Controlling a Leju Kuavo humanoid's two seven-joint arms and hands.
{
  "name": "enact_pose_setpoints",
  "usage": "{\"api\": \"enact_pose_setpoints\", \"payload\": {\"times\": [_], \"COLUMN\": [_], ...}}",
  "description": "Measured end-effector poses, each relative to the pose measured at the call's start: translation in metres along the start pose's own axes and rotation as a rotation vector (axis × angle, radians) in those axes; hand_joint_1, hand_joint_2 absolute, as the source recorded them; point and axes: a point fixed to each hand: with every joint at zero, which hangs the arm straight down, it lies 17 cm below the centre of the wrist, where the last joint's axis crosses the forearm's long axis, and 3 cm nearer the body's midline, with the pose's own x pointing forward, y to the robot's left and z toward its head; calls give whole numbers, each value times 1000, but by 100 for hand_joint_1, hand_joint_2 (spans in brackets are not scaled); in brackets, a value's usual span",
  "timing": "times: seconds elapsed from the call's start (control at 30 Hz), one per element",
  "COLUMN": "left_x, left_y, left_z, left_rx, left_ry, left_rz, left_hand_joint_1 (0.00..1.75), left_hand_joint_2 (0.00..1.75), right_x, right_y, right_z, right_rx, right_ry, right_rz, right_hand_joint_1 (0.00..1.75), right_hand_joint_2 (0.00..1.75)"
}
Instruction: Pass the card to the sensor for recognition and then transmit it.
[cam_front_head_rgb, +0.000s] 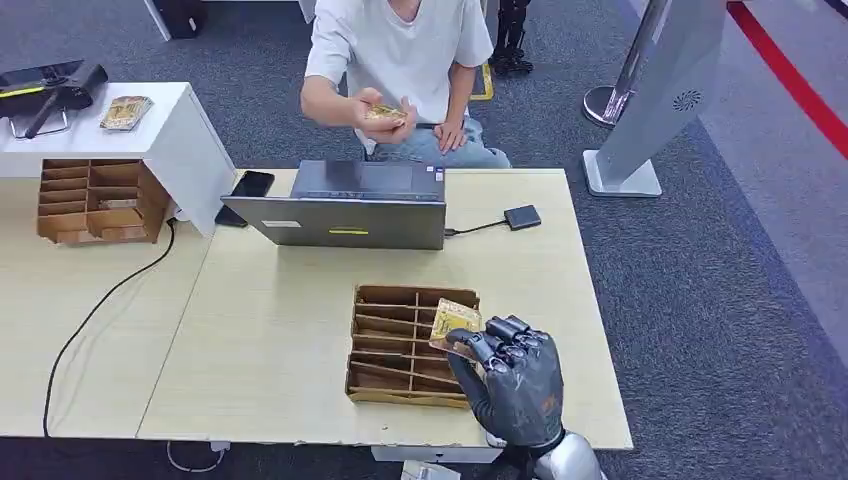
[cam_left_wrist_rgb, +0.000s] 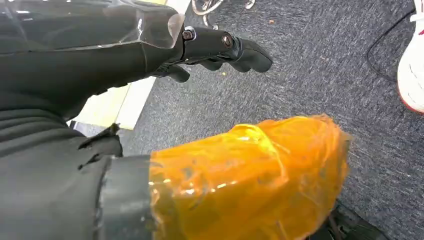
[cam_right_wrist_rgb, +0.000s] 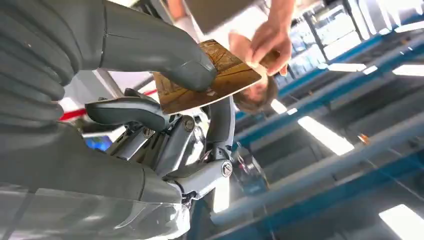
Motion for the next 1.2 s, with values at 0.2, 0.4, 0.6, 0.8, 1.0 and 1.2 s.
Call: {"api": "enact_pose_setpoints", "payload": {"times": [0.2,0.4,0.6,0.8,1.0,1.2], "left_x": [0,0,0,1,1,3], "left_y": [1,1,1,0,1,1], "left_z": [0,0,-1,-1,-1,-2], "left_rx": [2,1,-1,-10,-10,-19], "left_ry": [-1,1,-1,-5,-7,-15], "left_rz": [-10,-18,-28,-46,-52,-75], "left_hand_joint_1": [0,0,0,0,0,0], "left_hand_joint_2": [0,0,0,0,0,0], "right_x": [-1,-9,-22,-34,-37,-42], "right_y": [-15,-22,-19,-6,4,14], "right_z": [-19,-33,-48,-69,-81,-94], "right_rx": [-54,-86,-96,-89,-74,-59], "right_ry": [-37,-36,-5,24,18,37], "right_rz": [13,23,16,11,16,7], "right_hand_joint_1": [175,175,175,175,175,175], "right_hand_joint_2": [175,175,175,175,175,175]}}
